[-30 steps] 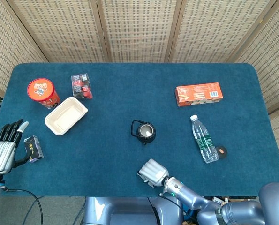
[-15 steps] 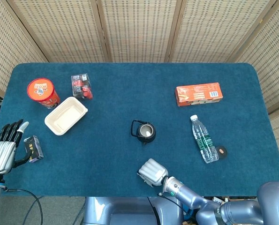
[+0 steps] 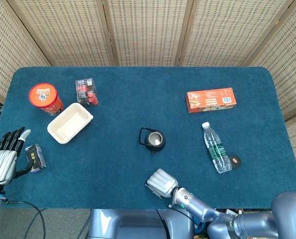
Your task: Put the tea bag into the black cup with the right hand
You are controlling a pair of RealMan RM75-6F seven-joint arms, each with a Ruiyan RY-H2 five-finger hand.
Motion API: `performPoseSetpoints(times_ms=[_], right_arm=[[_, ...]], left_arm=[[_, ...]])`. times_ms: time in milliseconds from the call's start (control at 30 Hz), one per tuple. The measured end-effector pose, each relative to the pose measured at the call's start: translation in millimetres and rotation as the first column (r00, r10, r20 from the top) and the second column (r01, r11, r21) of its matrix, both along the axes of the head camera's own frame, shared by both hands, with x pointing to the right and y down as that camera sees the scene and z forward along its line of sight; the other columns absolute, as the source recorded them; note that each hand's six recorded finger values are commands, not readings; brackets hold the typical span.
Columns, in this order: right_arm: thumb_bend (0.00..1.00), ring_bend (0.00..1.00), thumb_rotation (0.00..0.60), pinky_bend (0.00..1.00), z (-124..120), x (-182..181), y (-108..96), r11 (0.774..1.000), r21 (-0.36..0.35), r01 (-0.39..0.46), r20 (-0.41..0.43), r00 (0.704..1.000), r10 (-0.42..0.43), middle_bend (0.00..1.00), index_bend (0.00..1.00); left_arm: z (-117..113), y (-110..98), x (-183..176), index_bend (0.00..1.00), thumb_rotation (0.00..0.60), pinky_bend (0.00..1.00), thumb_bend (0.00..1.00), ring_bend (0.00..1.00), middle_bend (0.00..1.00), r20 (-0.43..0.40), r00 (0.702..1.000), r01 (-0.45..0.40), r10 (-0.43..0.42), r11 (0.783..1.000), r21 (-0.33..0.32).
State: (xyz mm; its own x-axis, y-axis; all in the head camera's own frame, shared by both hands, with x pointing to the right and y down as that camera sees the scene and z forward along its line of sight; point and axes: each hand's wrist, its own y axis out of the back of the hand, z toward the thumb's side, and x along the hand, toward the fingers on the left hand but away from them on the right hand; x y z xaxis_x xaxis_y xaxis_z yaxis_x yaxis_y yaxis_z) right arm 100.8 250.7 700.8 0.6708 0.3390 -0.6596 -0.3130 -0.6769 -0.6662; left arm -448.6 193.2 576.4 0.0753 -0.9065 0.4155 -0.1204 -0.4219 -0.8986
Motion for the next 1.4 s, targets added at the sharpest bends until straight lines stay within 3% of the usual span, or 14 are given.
performPoseSetpoints(times_ms=[467,1400], right_arm=[[0.62,0.84,0.600,1.00,-8,0,-7,1.000,0.014,-0.016,0.016,1.000,0.016,0.82,0.59],[0.62,0.84,0.600,1.00,-87,20,-94,0.964,0.151,-0.220,0.167,0.967,0.194,0.82,0.59]], left_arm=[[0,1,-1,0.00,0.600,0.00,0.38,0.00,0.00,-0.005,1.000,0.002,-0.002,1.000,0.001],[10,1,12,0.00,0.600,0.00,0.38,0.00,0.00,0.001,1.000,-0.030,0.030,0.998,-0.047]])
